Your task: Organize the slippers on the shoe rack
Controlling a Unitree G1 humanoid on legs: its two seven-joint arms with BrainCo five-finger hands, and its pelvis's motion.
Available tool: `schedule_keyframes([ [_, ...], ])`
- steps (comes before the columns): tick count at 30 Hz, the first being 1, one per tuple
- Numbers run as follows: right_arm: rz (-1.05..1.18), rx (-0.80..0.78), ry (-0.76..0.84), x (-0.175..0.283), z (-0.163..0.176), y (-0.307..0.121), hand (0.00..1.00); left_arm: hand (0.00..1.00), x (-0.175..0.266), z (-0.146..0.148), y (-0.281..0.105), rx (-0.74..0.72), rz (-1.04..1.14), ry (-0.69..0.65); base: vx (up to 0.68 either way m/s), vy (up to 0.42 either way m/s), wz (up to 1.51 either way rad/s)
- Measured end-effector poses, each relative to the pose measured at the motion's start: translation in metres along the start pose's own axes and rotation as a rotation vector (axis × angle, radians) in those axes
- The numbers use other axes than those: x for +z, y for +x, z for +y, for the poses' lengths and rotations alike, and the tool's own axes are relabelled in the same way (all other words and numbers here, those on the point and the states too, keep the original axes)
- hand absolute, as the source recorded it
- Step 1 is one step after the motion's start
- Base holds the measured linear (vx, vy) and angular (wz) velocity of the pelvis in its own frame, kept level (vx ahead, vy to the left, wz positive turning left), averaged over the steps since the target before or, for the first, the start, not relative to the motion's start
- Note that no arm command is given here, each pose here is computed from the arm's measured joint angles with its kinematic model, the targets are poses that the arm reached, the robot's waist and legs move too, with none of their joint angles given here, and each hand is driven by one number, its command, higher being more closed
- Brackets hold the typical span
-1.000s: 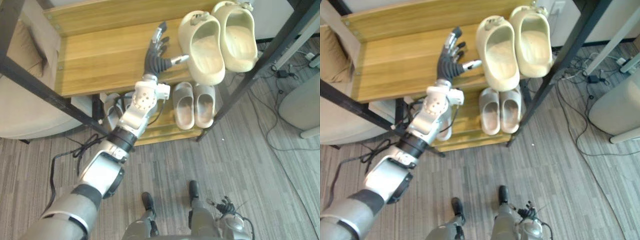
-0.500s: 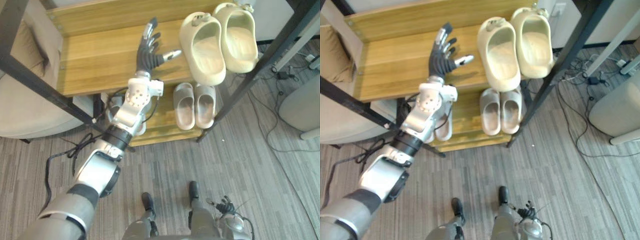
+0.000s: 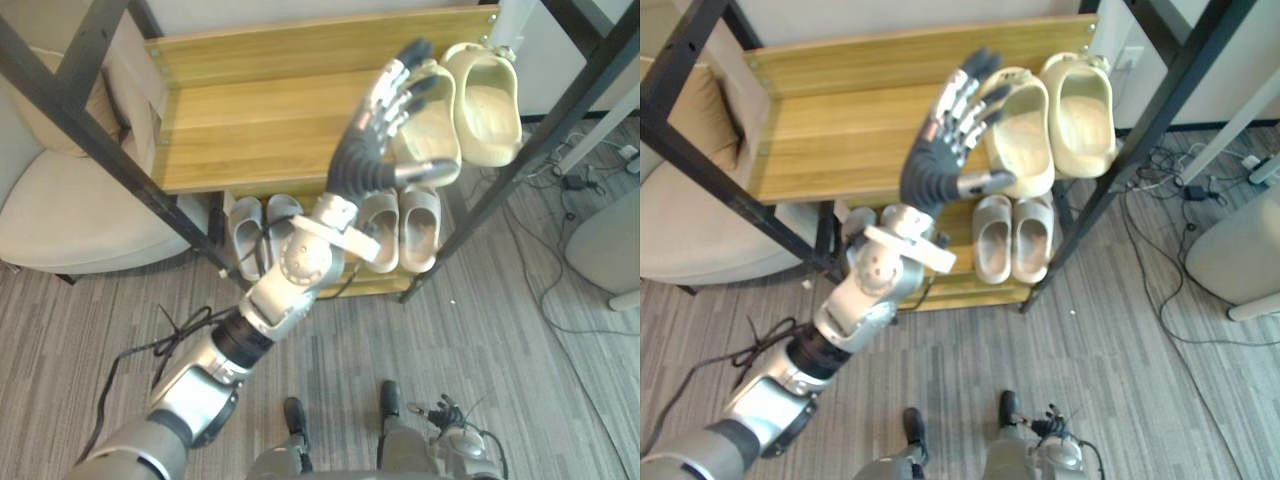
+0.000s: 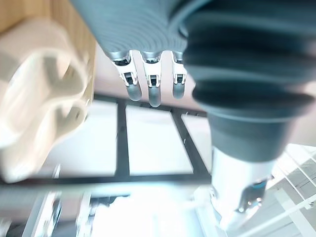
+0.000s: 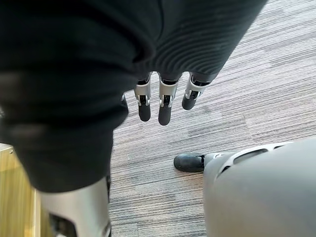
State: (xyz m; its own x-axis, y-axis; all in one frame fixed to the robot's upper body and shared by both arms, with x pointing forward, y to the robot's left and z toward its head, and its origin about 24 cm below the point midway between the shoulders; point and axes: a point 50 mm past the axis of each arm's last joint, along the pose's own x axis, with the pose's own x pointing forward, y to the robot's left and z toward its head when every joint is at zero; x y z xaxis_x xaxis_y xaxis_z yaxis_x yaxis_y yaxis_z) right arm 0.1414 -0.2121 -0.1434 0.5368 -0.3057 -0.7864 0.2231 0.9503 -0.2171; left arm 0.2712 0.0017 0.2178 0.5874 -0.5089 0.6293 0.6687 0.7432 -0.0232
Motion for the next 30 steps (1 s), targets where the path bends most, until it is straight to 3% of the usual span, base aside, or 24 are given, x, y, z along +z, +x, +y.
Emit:
schedule_keyframes([
  [15,-0.007,0.015,-0.071,0.001,0.000,0.001,0.00,0.00,-0.055,-0.027,-0.013,-0.082,0.238,-0.045,0.02,0.003,-0.02],
  [30,-0.007,-0.005,-0.042,0.002,-0.004,0.001,0.00,0.00,-0.087,-0.047,-0.026,-0.184,0.383,0.037,0.03,0.001,-0.06],
])
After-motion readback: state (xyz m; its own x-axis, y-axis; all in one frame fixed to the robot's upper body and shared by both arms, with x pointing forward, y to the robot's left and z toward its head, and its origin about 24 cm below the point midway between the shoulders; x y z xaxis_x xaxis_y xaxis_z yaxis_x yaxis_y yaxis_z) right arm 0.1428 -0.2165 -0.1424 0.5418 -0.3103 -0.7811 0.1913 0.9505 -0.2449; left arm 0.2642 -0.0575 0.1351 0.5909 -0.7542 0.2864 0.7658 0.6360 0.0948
